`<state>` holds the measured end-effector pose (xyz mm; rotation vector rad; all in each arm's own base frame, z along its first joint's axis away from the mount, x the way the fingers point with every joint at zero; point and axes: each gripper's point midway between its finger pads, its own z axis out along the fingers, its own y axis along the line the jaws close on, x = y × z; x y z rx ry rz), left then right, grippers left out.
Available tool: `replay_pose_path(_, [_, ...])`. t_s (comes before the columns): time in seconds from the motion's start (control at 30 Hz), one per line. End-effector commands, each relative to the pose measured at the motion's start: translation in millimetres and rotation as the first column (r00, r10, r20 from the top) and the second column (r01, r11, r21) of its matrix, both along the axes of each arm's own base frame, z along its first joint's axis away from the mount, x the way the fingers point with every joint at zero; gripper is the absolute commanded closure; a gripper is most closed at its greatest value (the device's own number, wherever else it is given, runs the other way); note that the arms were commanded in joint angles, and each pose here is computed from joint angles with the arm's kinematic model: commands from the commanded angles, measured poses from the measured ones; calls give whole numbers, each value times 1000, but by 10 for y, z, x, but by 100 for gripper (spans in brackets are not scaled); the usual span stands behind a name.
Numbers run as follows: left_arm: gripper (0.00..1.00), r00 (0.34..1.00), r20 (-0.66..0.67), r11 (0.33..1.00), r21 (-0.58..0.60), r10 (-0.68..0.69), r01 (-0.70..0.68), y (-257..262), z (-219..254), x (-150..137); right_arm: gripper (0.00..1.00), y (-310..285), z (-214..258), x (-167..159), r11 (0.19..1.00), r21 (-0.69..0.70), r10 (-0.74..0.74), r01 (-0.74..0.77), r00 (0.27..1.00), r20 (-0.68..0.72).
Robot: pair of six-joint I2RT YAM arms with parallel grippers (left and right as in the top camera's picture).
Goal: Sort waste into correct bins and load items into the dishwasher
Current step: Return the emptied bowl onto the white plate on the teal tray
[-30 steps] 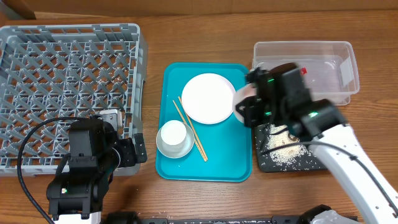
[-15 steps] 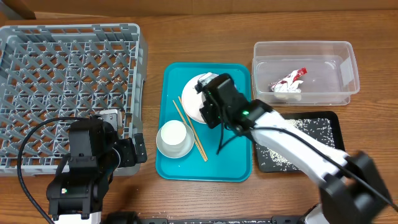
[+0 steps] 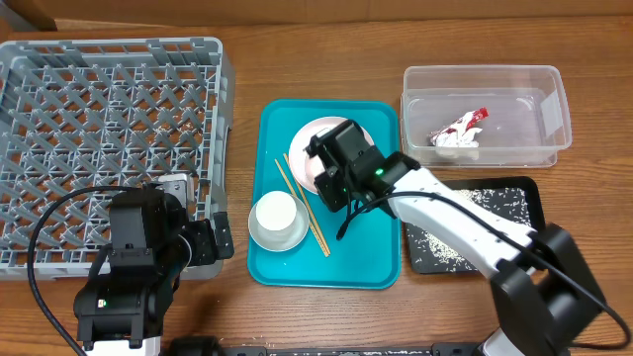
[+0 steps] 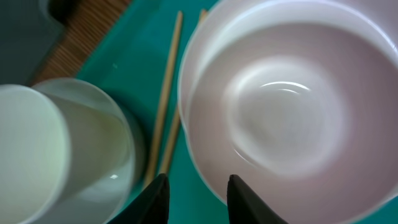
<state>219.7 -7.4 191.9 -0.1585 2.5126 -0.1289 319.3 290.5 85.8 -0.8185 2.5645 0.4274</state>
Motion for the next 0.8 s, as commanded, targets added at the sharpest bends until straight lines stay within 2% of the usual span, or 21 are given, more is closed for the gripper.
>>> replay_pose_path(0.0, [0, 1000, 27, 1000, -8, -1, 1, -20, 98, 23, 66, 275, 821, 18, 977, 211, -11, 5, 1000, 29])
replay_pose_path(0.13, [0, 1000, 27, 1000, -8, -1, 1, -20, 98, 24, 61, 383, 791, -135, 962, 264, -42, 66, 995, -95])
replay_pose_path(0.5, [0, 1000, 27, 1000, -9, -1, 1, -21, 98, 23, 62, 628, 11, -506, 990, 112, -53, 86, 961, -270])
replay_pose_path(0.63, [0, 1000, 27, 1000, -8, -1, 1, -20, 98, 23, 82, 629, -98, -530, 992, 89, -59, 88, 956, -286])
replay_pose_path(0.77, [0, 1000, 27, 1000, -9, -1, 1, -21, 98, 23, 96, 553, -27, -399, 990, 61, -111, 129, 964, -242])
